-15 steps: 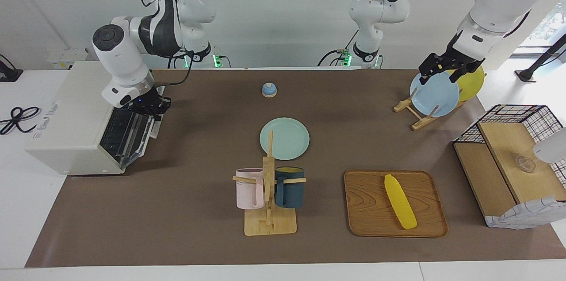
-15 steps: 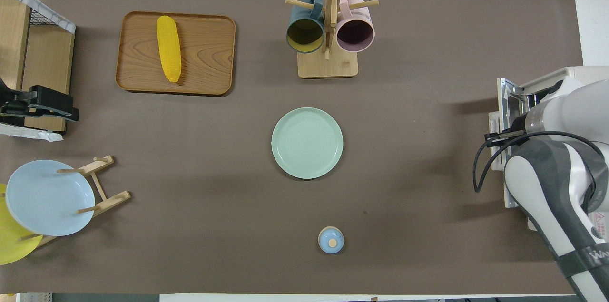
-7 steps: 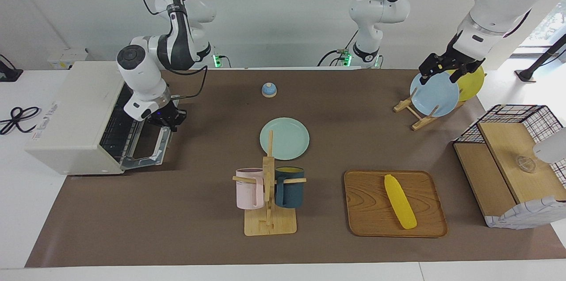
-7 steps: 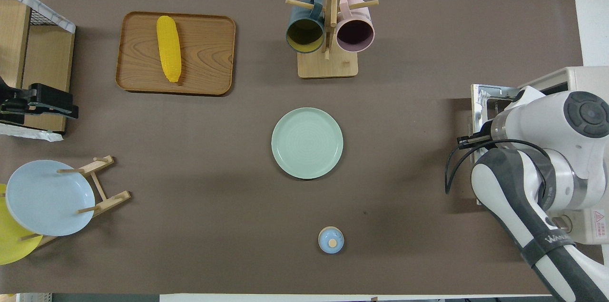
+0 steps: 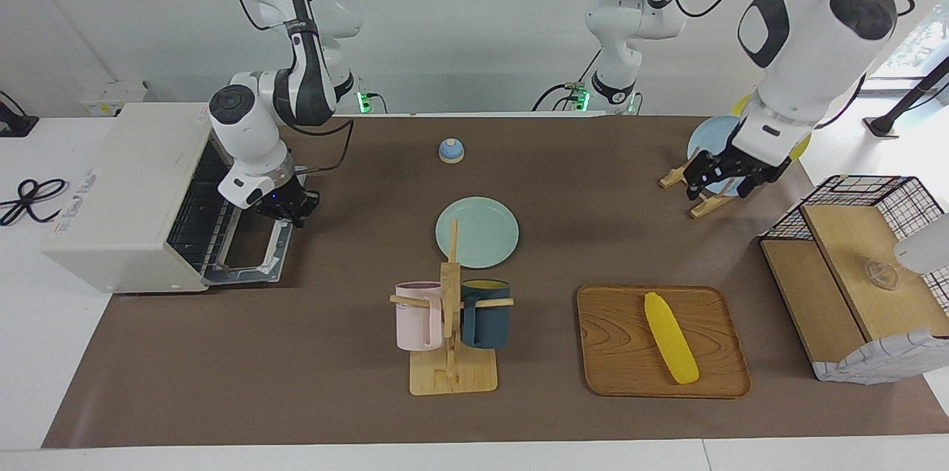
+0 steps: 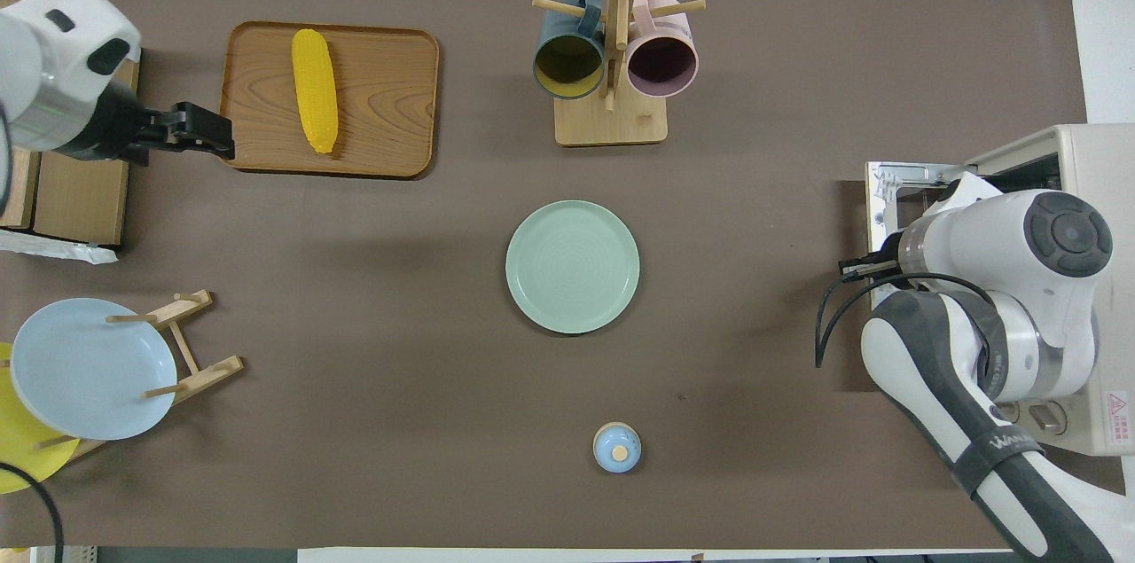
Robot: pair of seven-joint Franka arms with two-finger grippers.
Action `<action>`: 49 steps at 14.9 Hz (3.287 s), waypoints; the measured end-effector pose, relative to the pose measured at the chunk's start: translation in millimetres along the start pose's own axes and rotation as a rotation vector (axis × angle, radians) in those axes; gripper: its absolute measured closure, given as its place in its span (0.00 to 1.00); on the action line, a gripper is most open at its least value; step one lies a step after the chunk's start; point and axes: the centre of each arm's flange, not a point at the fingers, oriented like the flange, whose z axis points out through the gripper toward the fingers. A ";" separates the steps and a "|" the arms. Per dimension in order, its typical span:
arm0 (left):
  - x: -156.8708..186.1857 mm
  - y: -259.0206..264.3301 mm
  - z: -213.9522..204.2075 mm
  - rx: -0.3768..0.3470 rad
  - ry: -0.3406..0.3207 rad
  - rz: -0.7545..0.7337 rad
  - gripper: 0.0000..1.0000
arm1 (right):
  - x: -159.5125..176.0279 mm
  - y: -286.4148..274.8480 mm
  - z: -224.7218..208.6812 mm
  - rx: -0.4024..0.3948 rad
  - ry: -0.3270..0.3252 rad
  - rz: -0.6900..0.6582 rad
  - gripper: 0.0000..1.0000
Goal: Put corn in oven
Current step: 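Grasp the corn with the left gripper while the right gripper opens the oven, then lay the yellow corn onto the green plate with the left gripper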
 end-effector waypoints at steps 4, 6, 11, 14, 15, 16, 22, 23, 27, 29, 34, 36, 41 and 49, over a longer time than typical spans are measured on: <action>73.6 13.9 78.6 -0.002 0.008 0.006 0.00 | -4.1 -0.8 12.5 0.000 0.018 0.007 0.99; 106.3 23.5 115.3 -0.003 0.036 0.017 0.00 | -4.1 -0.8 13.3 0.001 0.017 0.019 0.99; 136.5 20.8 168.3 -0.002 0.085 0.012 0.00 | -4.0 -0.7 13.3 0.001 0.017 0.021 0.99; 135.4 27.4 186.6 -0.037 0.116 0.001 0.00 | -4.0 -0.7 13.3 0.001 0.017 0.022 0.99; 134.2 30.1 191.7 -0.047 0.119 -0.002 0.00 | -4.0 -0.7 13.3 0.001 0.017 0.023 0.99; 133.2 32.1 195.3 -0.049 0.120 -0.001 0.01 | -3.9 -0.8 13.2 0.000 0.019 0.023 0.99; 130.8 33.1 201.9 -0.026 0.114 0.034 0.24 | -2.9 -7.7 14.3 -0.015 0.042 0.025 0.99; 130.3 34.9 203.0 -0.017 0.115 0.044 0.37 | -2.3 -11.7 14.2 -0.016 0.043 0.022 0.99; 129.6 43.5 201.5 -0.012 0.124 0.062 0.44 | 12.4 -41.1 -0.9 -0.014 0.073 0.018 0.99; 126.9 51.8 194.5 -0.015 0.115 0.054 0.44 | 21.1 -53.5 -14.9 -0.013 0.050 0.012 0.99; 74.1 138.6 113.8 -0.032 0.038 -0.028 0.44 | 28.5 -47.7 -62.0 -0.023 -0.037 0.026 0.99; 27.1 191.9 96.8 -0.047 0.015 -0.046 0.44 | 33.2 -42.5 -90.4 -0.026 -0.073 0.038 0.91; -83.3 326.6 143.8 -0.101 0.068 -0.016 0.44 | 40.1 -36.3 -126.0 -0.028 -0.096 0.051 0.44; -122.3 352.1 207.6 -0.101 0.076 0.026 0.44 | 35.6 -55.1 -151.4 0.007 -0.055 0.043 0.00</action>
